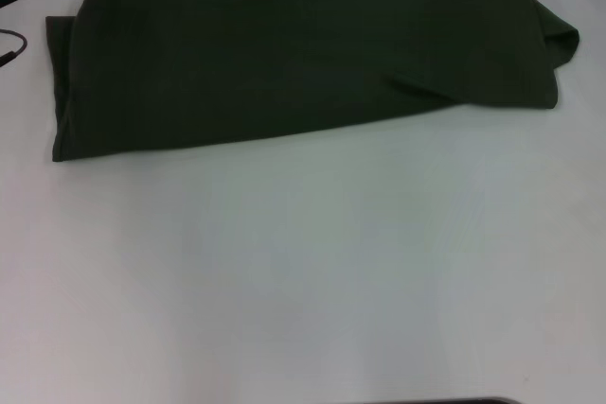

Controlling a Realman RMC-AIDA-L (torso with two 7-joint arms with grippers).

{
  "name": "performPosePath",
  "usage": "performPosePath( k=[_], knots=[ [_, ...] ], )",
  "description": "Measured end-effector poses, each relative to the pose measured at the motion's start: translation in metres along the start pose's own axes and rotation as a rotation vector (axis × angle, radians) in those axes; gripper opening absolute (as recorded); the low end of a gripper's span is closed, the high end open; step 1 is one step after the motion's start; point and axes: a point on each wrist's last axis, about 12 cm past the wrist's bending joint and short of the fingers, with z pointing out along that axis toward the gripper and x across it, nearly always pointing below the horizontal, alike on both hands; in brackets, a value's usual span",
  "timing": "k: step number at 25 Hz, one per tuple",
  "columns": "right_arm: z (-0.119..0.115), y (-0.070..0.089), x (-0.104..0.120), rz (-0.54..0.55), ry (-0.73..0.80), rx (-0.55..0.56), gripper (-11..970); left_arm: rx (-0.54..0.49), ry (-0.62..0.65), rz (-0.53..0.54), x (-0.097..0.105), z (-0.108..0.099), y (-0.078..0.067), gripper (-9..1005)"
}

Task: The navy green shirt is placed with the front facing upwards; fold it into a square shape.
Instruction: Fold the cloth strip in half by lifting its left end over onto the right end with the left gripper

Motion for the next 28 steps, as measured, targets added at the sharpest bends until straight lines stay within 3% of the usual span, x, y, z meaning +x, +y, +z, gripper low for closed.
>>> performPosePath(
  k=[7,9,16,23,28],
  knots=[
    [-0.031,-0.015,0.014,0.018,0.015,-0.091,741,0.104,0.029,0.039,0.002,-0.005,-0.007,783],
    [-0.041,-0.021,0.018,0.04,0.027,-0.108,740,0.168,0.051,0.072,0.004,-0.011,-0.013,825],
    [-0.069,-0.038,0.025,0.119,0.149,-0.145,736,0.243,0.078,0.091,0.015,-0.021,-0.019,925],
    [-0.083,-0.041,0.035,0.194,0.297,-0.162,737,0.308,0.108,0.098,0.022,-0.027,-0.024,925],
    [-0.09,-0.042,0.044,0.241,0.357,-0.17,737,0.314,0.123,0.115,0.025,-0.034,-0.02,924]
  ],
)
